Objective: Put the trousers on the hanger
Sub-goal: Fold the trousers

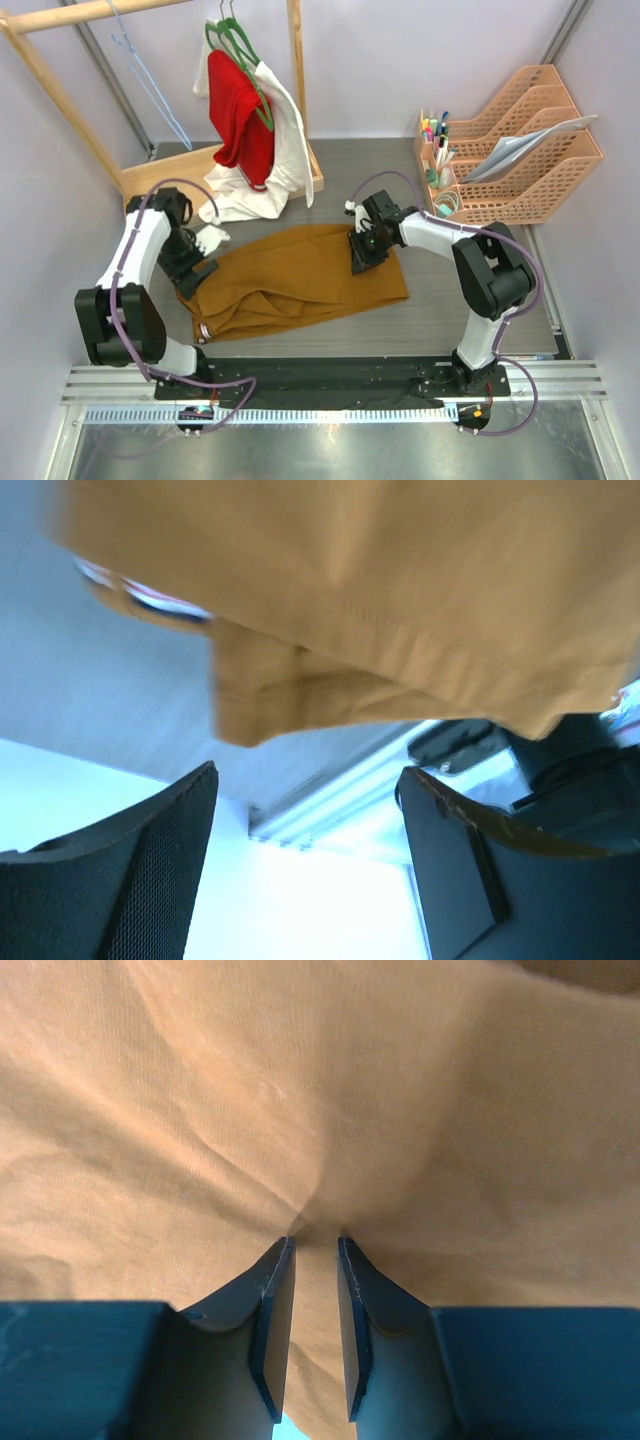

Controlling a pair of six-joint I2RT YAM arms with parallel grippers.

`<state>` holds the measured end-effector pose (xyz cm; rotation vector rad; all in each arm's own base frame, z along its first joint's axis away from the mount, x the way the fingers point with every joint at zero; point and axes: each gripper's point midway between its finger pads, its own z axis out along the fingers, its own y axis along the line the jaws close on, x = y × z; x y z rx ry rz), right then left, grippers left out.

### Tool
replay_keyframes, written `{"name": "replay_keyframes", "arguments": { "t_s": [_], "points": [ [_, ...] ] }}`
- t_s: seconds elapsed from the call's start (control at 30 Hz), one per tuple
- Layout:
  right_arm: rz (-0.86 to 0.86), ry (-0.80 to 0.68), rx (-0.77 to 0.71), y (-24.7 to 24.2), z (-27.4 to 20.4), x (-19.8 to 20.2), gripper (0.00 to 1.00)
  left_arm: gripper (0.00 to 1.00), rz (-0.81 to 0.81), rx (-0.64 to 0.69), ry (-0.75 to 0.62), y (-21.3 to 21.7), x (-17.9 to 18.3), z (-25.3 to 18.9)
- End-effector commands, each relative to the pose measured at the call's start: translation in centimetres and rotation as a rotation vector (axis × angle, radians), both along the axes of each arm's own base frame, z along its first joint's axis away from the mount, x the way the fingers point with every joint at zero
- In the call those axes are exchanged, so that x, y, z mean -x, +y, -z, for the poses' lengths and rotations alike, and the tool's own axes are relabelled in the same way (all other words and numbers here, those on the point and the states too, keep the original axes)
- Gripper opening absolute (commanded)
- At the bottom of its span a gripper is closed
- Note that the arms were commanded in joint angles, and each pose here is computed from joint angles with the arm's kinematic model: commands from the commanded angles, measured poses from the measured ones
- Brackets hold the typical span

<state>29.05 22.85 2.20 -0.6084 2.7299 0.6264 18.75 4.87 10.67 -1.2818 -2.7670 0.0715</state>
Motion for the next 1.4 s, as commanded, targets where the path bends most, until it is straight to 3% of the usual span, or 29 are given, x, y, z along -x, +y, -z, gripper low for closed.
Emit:
{"name": "replay_keyframes", "arguments": {
  "t_s": [0.0, 0.07, 0.17, 0.2, 0.23, 0.33, 0.4, 0.57, 0.7, 0.83, 0.93, 1.0, 1.03, 1.07, 1.17, 1.2, 1.37],
  "points": [
    [-0.020, 0.044, 0.023, -1.5, -0.5, 1.9, 0.30, 0.73, -0.067, 0.276, -0.149, -6.1, -3.3, -5.4],
    [-0.021, 0.029, 0.029, -1.5, -1.1, 1.4, 0.29, 0.75, -0.078, 0.334, -0.238, -8.5, -5.5, -7.4],
    [-0.031, 0.020, 0.051, -1.9, -1.3, 1.2, 0.29, 0.80, -0.010, 0.460, -0.242, -11.6, -5.1, -9.5],
    [-0.033, 0.012, 0.051, -1.8, -1.6, 1.1, 0.29, 0.78, 0.008, 0.468, -0.193, -12.1, -3.7, -9.7],
    [-0.031, 0.012, 0.056, -2.0, -1.5, 1.1, 0.29, 0.69, 0.039, 0.470, -0.160, -12.4, -2.8, -9.5],
    [-0.017, 0.019, 0.082, -2.4, -1.0, 1.1, 0.28, 0.65, 0.090, 0.364, -0.070, -11.7, 0.8, -7.4],
    [-0.011, 0.027, 0.103, -2.8, -0.4, 1.3, 0.28, 0.72, 0.135, 0.274, -0.085, -10.5, 2.4, -6.6],
    [-0.002, 0.036, 0.109, -3.1, -0.2, 1.7, 0.28, 0.77, 0.191, 0.141, -0.013, -8.3, 6.1, -3.3],
    [0.001, 0.034, 0.116, -3.1, -0.1, 1.6, 0.28, 0.66, 0.201, -0.025, -0.087, -6.0, 4.3, -1.3],
    [0.001, 0.029, 0.139, -3.5, 0.3, 1.4, 0.28, 0.55, 0.225, -0.095, -0.101, -5.1, 2.8, -1.0],
    [-0.003, 0.026, 0.147, -3.6, 0.4, 1.4, 0.28, 0.39, 0.258, -0.109, -0.118, -5.0, 1.8, -1.5],
    [-0.002, 0.028, 0.149, -3.8, 0.5, 1.4, 0.28, 0.37, 0.244, -0.107, -0.155, -5.2, 0.6, -2.1],
    [-0.003, 0.030, 0.149, -3.7, 0.6, 1.5, 0.28, 0.42, 0.232, -0.094, -0.150, -5.6, 0.4, -2.4],
    [-0.003, 0.031, 0.148, -3.7, 0.6, 1.4, 0.28, 0.48, 0.232, -0.017, -0.086, -6.6, 2.0, -2.9],
    [0.000, 0.029, 0.146, -3.6, 0.6, 1.3, 0.28, 0.53, 0.277, 0.245, -0.011, -10.5, 5.2, -6.0],
    [-0.002, 0.031, 0.147, -3.6, 0.6, 1.4, 0.28, 0.53, 0.290, 0.269, -0.016, -11.0, 5.5, -6.7],
    [-0.002, 0.030, 0.153, -3.7, 0.8, 1.2, 0.28, 0.48, 0.355, 0.203, 0.129, -11.1, 9.1, -5.4]
  ]
}}
